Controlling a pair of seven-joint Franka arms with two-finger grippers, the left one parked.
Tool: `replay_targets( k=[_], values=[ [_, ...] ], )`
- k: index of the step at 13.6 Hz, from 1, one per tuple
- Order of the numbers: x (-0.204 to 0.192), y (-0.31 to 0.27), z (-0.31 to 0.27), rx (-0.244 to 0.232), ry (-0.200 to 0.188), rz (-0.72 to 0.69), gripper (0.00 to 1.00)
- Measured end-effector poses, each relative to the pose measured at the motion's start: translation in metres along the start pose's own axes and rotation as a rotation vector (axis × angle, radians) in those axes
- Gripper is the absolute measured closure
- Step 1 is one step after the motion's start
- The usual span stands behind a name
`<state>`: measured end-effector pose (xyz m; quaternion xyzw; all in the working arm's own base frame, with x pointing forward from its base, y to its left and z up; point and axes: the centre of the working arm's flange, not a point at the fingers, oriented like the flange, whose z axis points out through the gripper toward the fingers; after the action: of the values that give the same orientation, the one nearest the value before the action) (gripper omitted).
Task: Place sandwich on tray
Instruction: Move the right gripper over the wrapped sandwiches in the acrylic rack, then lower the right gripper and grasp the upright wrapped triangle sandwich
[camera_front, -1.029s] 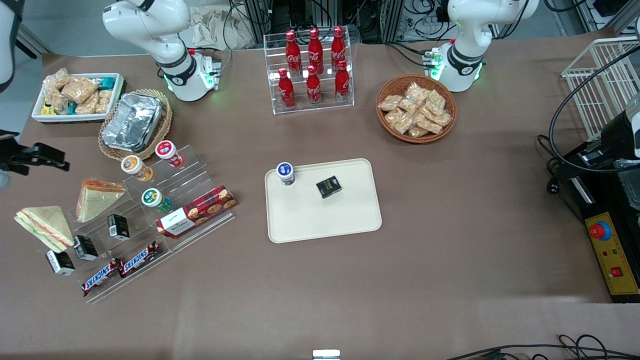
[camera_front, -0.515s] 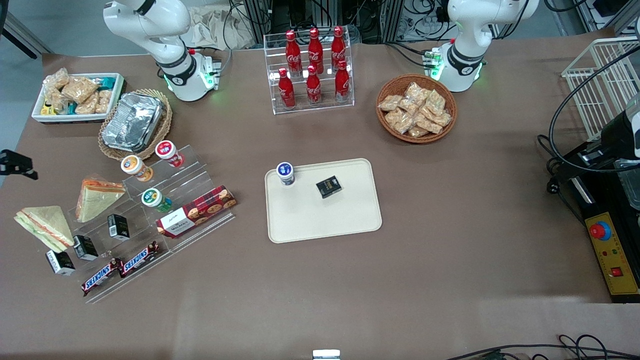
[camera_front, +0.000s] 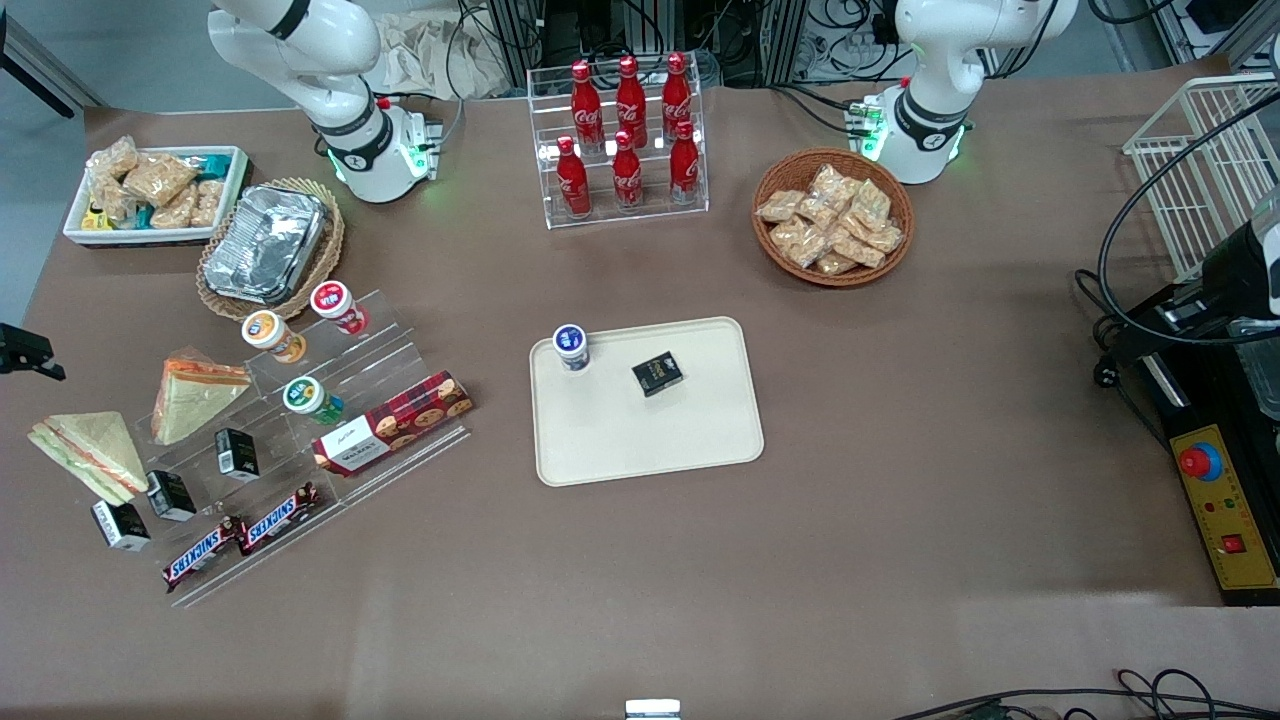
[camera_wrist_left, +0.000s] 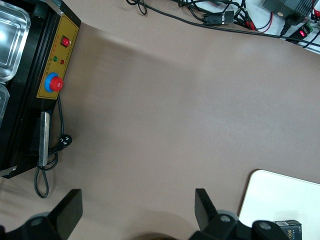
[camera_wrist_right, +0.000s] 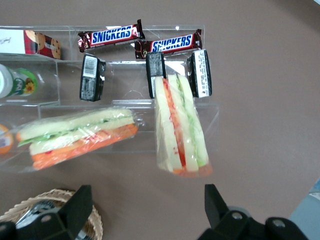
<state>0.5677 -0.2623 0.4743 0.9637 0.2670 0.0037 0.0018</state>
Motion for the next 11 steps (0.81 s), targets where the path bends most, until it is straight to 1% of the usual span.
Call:
replay_targets(
  k=[4,8,11],
  values=[
    [0.010,0.007,0.038,0.020,-0.034,-0.005,0.00],
    [0.018,0.015,0.059,-0.010,-0.032,-0.057,0.00],
    [0.021,0.020,0.069,-0.031,-0.026,-0.066,0.00]
  ],
)
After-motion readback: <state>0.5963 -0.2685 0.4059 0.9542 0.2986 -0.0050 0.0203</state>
